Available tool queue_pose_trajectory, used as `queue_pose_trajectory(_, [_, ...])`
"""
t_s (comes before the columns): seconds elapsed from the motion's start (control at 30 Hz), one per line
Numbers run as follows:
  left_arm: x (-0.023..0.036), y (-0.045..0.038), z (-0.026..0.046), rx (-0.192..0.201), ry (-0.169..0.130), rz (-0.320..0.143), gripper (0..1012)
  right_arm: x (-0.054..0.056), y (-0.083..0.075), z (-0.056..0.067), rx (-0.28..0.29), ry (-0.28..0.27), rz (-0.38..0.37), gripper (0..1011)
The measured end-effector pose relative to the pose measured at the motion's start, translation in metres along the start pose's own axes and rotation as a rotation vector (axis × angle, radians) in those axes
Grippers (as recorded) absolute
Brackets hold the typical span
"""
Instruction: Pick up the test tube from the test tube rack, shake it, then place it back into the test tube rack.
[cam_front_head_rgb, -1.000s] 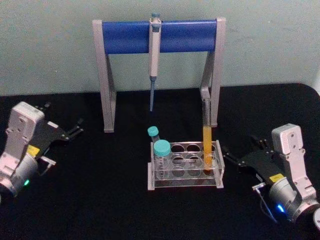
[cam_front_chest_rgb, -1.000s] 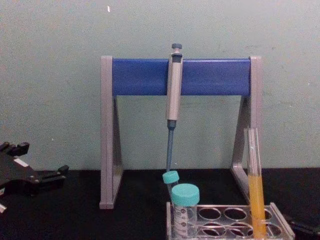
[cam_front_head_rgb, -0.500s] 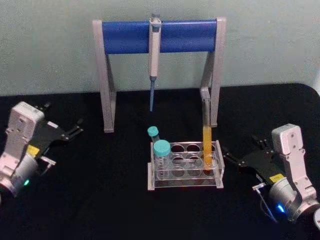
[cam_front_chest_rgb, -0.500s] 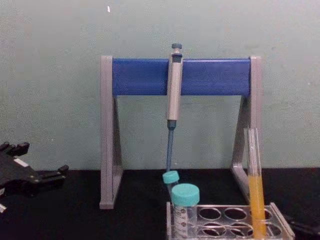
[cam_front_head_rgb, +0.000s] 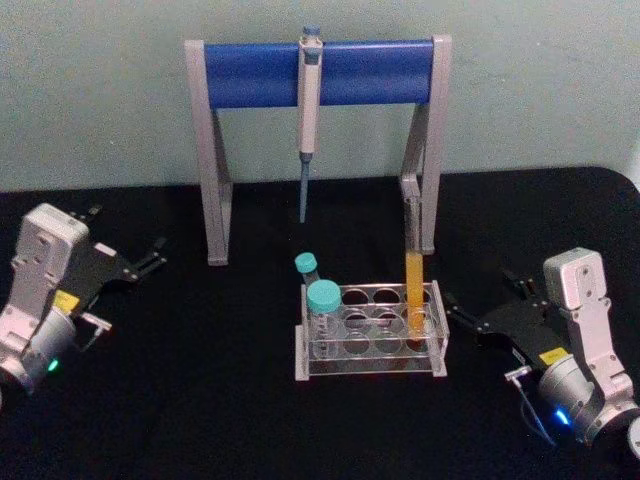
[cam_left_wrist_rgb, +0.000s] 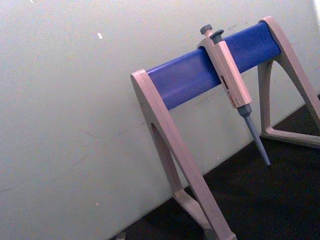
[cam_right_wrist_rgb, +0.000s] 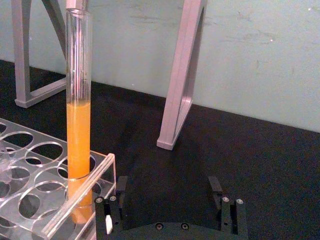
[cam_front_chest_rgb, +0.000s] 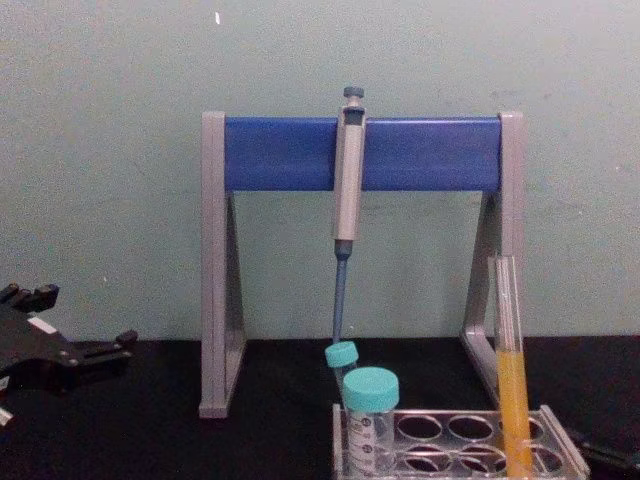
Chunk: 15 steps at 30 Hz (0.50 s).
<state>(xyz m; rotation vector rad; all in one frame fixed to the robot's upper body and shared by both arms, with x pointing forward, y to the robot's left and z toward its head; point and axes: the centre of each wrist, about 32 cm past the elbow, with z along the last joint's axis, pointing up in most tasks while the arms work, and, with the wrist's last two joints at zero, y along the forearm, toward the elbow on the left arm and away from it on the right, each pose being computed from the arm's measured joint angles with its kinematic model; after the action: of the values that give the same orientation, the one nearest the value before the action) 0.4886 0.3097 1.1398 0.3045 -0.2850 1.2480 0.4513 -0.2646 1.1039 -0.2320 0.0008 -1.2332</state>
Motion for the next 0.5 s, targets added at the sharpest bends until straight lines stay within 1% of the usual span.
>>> queue_pose_trajectory(0.5, [0.0, 0.0, 0.0, 0.0, 0.0, 0.0, 1001, 0.0001, 0.0, 0.0001, 0.001, 0.001, 0.0, 1000])
